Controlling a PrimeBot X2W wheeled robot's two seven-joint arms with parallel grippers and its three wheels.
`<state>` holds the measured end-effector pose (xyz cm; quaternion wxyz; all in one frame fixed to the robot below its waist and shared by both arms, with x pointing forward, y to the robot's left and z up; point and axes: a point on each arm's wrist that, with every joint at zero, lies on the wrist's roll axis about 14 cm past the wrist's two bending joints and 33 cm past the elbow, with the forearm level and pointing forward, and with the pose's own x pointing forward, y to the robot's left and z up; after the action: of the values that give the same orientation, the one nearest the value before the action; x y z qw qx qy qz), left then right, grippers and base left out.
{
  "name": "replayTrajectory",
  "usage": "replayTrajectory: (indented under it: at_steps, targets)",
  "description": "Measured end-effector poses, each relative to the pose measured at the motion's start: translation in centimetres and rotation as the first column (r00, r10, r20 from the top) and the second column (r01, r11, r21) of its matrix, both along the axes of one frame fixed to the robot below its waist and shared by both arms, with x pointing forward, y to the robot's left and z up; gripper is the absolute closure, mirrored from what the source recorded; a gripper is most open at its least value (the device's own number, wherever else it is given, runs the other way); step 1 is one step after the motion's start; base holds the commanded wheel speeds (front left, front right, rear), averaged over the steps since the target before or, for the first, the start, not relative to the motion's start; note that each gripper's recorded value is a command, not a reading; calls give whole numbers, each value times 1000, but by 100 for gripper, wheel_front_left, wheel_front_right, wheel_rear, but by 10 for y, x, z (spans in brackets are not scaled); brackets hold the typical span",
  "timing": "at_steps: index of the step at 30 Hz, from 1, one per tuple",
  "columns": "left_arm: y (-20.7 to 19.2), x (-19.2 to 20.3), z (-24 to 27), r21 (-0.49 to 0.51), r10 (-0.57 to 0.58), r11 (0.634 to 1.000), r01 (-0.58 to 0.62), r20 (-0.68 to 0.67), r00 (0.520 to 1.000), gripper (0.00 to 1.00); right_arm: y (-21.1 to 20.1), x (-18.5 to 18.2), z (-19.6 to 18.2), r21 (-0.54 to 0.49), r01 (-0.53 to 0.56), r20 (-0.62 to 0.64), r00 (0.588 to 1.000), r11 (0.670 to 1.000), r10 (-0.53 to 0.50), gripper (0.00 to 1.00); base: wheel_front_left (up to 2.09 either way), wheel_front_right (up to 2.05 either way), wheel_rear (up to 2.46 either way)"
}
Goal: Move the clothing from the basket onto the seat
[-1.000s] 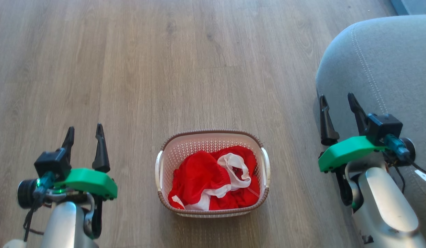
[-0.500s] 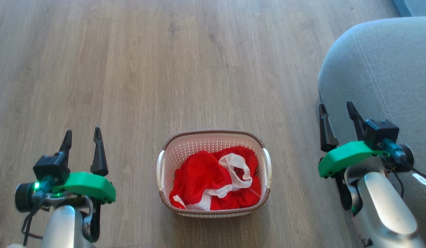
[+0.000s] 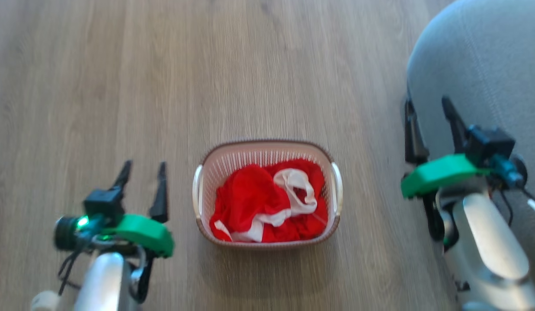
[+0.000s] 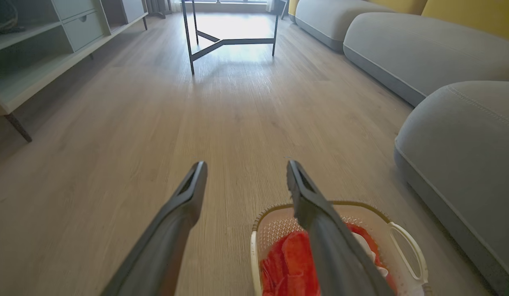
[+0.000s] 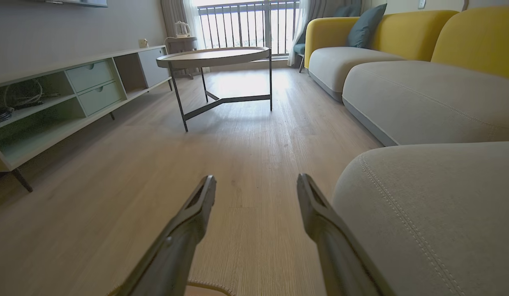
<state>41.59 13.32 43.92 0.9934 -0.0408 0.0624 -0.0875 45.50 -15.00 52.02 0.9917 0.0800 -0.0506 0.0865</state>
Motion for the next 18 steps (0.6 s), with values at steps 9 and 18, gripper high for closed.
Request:
replayTrajectory:
  at_steps: [9,18]
  targets:
    - [-75,22,-47,-38,-240,971,238,-109,965,0,17,50,4,-7,-38,57,998,999,38,0,0,0,0]
    - [-138,24,-118,-85,-503,863,499,-247,828,0,21,97,-33,-24,-59,29,998,998,59,0,0,0,0]
